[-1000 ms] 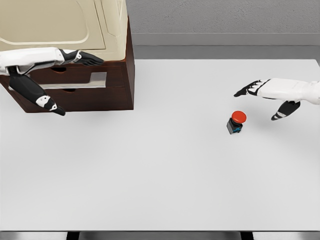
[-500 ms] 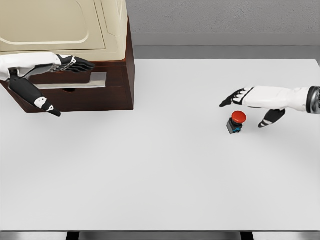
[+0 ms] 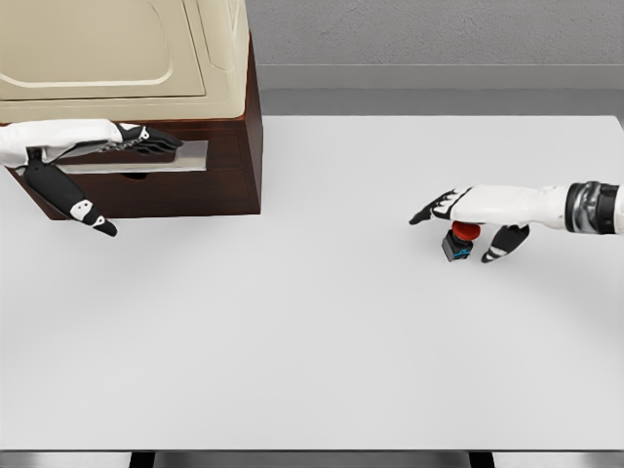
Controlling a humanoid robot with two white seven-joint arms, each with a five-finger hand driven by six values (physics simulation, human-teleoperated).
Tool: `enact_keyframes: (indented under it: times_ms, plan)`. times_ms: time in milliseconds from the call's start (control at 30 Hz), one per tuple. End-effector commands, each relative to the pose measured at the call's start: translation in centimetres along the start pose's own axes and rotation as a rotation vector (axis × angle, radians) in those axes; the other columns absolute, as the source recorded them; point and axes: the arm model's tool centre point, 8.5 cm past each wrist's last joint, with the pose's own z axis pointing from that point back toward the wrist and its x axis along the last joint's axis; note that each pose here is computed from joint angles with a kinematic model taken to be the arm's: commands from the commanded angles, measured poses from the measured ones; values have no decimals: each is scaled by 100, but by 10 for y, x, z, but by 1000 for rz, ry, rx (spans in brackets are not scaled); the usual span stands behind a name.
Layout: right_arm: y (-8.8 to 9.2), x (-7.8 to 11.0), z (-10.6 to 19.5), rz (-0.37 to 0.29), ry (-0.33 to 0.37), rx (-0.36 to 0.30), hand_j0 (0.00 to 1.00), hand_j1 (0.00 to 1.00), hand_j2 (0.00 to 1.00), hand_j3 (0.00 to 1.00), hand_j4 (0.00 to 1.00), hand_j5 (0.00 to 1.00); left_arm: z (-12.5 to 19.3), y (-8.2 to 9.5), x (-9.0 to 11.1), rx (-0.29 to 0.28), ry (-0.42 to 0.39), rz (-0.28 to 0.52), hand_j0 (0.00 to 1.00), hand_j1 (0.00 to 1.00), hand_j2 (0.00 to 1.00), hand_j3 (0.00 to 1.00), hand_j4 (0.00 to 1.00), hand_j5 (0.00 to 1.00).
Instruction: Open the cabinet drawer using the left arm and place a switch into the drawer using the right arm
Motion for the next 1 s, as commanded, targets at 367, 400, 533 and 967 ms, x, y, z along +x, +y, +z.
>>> enact_keyframes:
  times_ms: [367, 400, 533, 967]
  plan:
    - [7, -7, -5, -29, 8, 8, 83, 83, 83, 83, 83, 83, -5, 7, -9, 20, 36, 28, 100, 100, 100, 100, 100, 100]
    - [6, -7, -5, -27, 8, 7, 81, 81, 81, 81, 81, 81, -7, 6, -9, 17, 35, 29, 100, 100, 100, 100, 100, 100]
    - [7, -8, -4, -30, 11, 10, 78, 78, 78, 78, 78, 78, -10, 1, -12, 5, 35, 39, 100, 100, 100, 100, 100, 100]
    - [6, -8, -3, -26, 10, 9, 62, 62, 62, 62, 62, 62, -5, 4, -15, 22, 60, 54, 100, 100, 100, 100, 100, 100]
